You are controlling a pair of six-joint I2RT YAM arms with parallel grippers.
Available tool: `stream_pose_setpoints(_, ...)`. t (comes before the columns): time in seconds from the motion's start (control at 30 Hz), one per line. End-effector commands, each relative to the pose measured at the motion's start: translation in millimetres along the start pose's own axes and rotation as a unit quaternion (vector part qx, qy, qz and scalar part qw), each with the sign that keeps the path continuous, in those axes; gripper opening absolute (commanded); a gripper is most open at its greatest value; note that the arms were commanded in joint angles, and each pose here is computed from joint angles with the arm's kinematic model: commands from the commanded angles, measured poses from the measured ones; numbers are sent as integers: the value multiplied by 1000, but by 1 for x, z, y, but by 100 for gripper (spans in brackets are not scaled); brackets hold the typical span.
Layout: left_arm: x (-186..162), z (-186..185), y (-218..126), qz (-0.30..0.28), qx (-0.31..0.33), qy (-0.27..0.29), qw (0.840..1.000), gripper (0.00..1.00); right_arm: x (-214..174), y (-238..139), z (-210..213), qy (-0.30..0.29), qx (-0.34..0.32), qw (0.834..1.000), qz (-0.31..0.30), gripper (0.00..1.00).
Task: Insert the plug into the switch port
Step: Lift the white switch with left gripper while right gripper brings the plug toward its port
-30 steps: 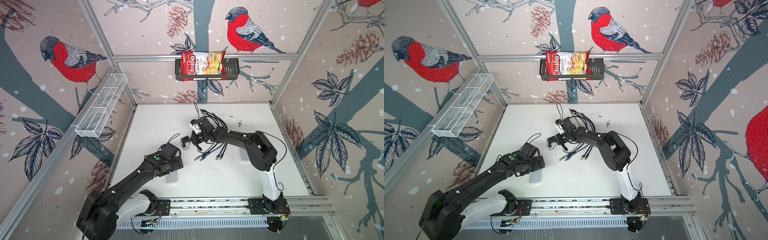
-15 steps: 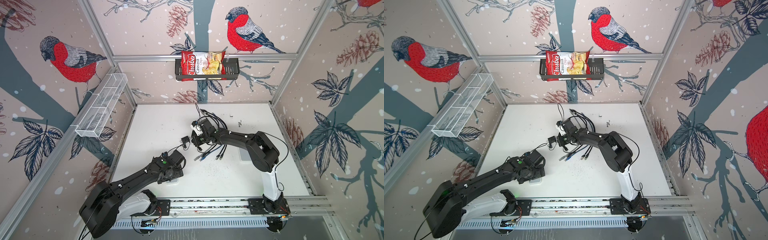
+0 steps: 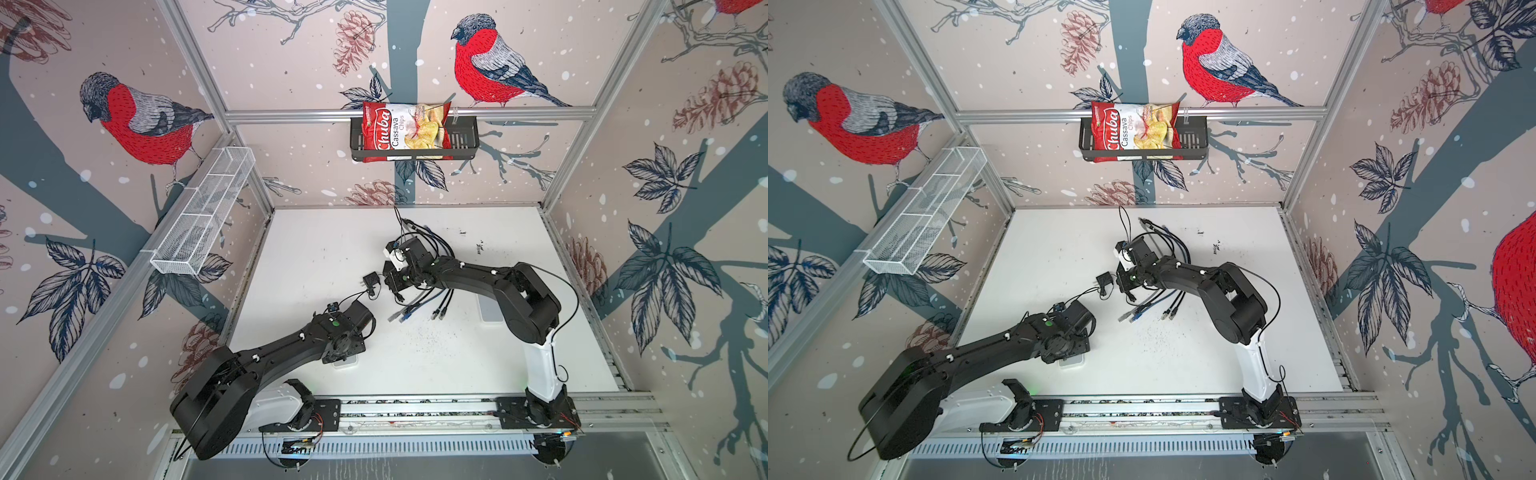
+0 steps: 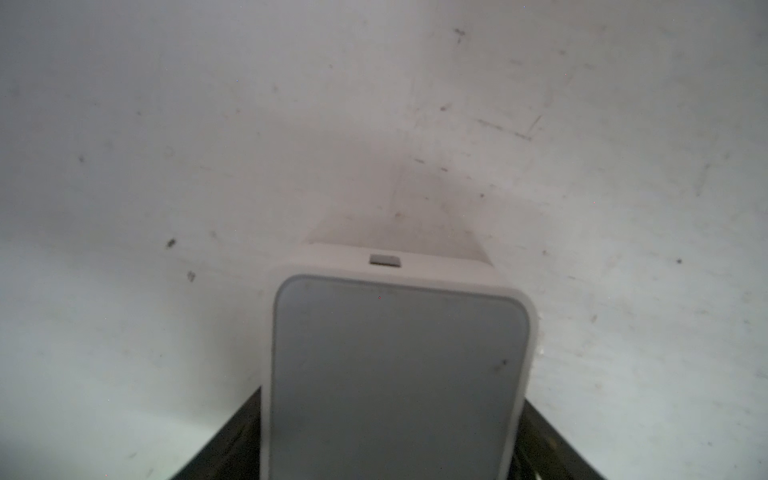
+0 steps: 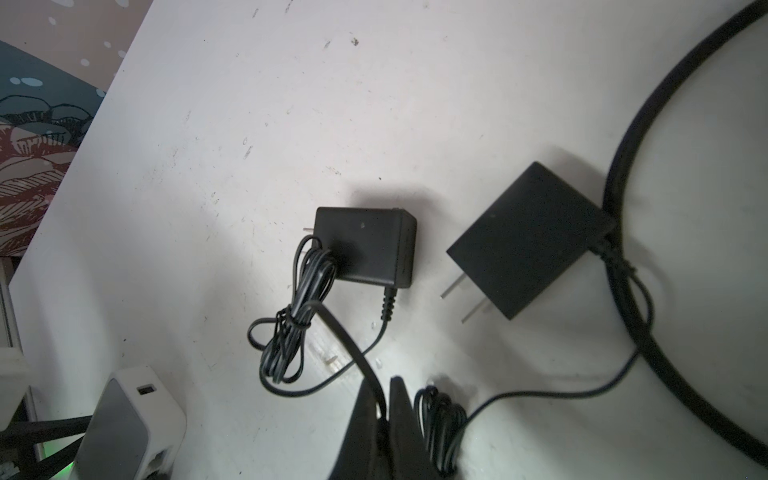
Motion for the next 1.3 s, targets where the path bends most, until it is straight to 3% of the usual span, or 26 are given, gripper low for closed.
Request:
stream_pose_setpoints(0.0,-3,2,4,7,3,8,1000,69,8,-5,5,0,10,1000,-13,2)
stream_pose_setpoints(0.2,16,-20,-5,-49,-55,18,997,55,14,-14,4,19,29,999,-27,2)
stream_pose_setpoints(0.37,46,-56,-31,-139,-152,38,978,50,20,-27,-6,58,62,995,-54,1)
stream_pose_setpoints(0.63,75,-91,-76,-272,-277,91,917,52,31,-53,-16,84,92,987,-102,1)
stream_pose_setpoints(0.83,75,-113,-96,-343,-359,157,854,52,53,-70,-4,67,121,980,-143,2)
stream_pose_setpoints(1.0,71,-127,-108,-390,-392,219,804,54,72,-85,8,45,138,973,-182,1)
stream_pose_setpoints(1.27,61,-147,-112,-426,-422,292,745,55,90,-114,42,-37,138,963,-229,1)
Point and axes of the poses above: each gripper's point midway between its finger pads, its own y axis out along the fingers, its own z axis along the line the jaws close on, x = y × z, the point moved 2 cm from there along -y, back along the fingers, and after that the axes turned 10 degrees about -y, right-handed, at the moved point
